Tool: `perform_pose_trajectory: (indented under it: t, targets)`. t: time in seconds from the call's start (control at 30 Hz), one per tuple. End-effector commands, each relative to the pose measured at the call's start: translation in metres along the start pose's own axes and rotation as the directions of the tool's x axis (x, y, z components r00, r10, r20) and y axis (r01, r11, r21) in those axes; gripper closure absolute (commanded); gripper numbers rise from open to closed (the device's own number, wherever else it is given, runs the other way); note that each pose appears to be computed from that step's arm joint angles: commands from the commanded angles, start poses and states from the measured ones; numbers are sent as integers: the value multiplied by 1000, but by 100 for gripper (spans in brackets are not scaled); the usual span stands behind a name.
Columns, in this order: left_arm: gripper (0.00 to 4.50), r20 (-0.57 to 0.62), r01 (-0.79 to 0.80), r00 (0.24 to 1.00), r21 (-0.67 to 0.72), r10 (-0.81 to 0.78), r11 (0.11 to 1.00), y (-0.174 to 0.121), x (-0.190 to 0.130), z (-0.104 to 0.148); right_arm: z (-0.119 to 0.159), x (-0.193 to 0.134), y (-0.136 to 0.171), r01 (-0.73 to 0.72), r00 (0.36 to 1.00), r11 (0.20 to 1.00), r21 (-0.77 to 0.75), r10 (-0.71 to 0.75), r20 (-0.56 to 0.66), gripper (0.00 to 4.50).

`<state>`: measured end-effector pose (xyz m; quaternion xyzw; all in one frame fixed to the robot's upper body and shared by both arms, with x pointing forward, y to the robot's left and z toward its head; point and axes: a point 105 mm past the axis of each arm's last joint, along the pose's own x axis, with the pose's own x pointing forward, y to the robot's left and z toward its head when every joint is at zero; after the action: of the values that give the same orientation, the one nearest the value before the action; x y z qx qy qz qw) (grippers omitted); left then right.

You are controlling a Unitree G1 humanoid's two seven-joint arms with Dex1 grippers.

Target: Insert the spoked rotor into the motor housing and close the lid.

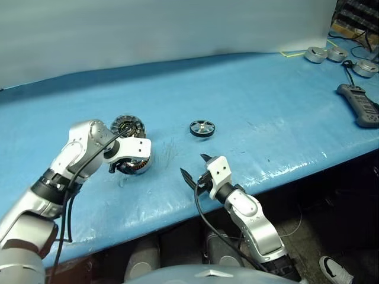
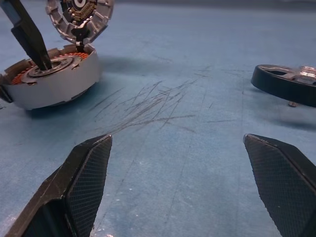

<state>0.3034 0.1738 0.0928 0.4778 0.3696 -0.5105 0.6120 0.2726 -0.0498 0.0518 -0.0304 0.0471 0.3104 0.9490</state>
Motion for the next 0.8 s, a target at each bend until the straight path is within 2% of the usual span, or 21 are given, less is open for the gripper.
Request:
perform_pose_trajectory:
  t: [0.03, 0.2, 0.53, 0.77, 0.8]
  targets:
    - [258, 37, 43, 998, -26, -42, 999, -15, -2, 4, 12, 3, 0, 2, 998, 1000, -7, -1, 59, 0]
    - [258, 59, 45, 997, -29, -43, 999, -23, -3, 12, 10, 5, 2, -15, 998, 1000, -8, 15, 57, 0]
    - [258, 51, 41, 998, -19, -40, 999, -18, -3, 15, 10, 5, 2, -24, 998, 1000, -17, 25, 54, 0]
    - [21, 69, 13, 997, 26, -15, 1000, -12, -13, 25, 9, 5, 3, -23, 998, 1000, -15, 24, 52, 0]
    - [5, 77, 8, 997, 33, -10, 999, -11, -15, 27, 9, 5, 3, -23, 998, 1000, -14, 24, 52, 0]
